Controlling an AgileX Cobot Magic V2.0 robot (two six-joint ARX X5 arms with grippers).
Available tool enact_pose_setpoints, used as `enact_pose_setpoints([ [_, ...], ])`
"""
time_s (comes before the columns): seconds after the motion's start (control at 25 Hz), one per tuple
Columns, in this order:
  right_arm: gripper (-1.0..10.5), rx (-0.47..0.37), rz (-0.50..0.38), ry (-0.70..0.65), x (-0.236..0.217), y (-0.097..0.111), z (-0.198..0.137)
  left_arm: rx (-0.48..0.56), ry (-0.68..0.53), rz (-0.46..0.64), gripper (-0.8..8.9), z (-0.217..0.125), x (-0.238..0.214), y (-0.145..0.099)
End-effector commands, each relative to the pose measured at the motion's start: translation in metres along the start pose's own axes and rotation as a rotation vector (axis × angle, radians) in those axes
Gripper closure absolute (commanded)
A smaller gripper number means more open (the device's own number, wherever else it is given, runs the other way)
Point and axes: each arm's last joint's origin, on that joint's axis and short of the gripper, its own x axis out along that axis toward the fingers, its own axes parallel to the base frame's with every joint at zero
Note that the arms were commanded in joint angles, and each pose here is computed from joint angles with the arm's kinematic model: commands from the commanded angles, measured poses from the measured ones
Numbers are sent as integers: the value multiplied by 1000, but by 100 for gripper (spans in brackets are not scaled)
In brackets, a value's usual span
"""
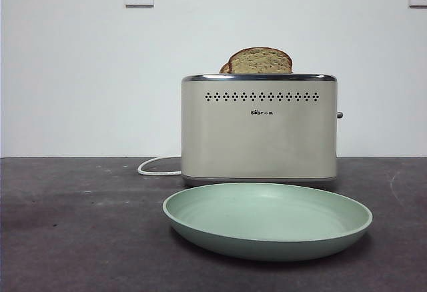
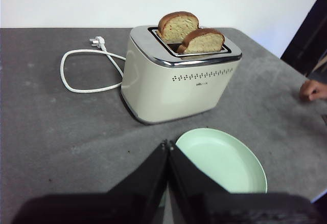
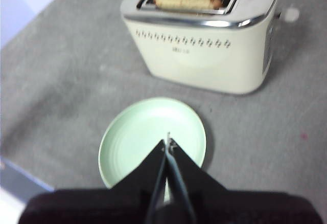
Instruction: Take the bread from the toaster,put the bread on the plate,put the plate on the table
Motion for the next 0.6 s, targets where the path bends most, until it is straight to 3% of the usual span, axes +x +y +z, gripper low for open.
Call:
enact_pose_setpoints([
  [0.04, 958, -35, 4, 63, 1, 0, -1, 47, 15, -30, 821, 4, -3, -3],
  [0.24, 958, -58, 36, 139, 3, 0, -6, 51, 35, -97, 821, 4, -6, -6],
  [0.36, 958, -67, 80, 139, 3, 1, -6, 47, 40, -98, 822, 4, -6, -6],
  [0.6, 957, -66, 80, 139, 3, 1, -6, 48, 40, -98, 822, 4, -6, -6],
])
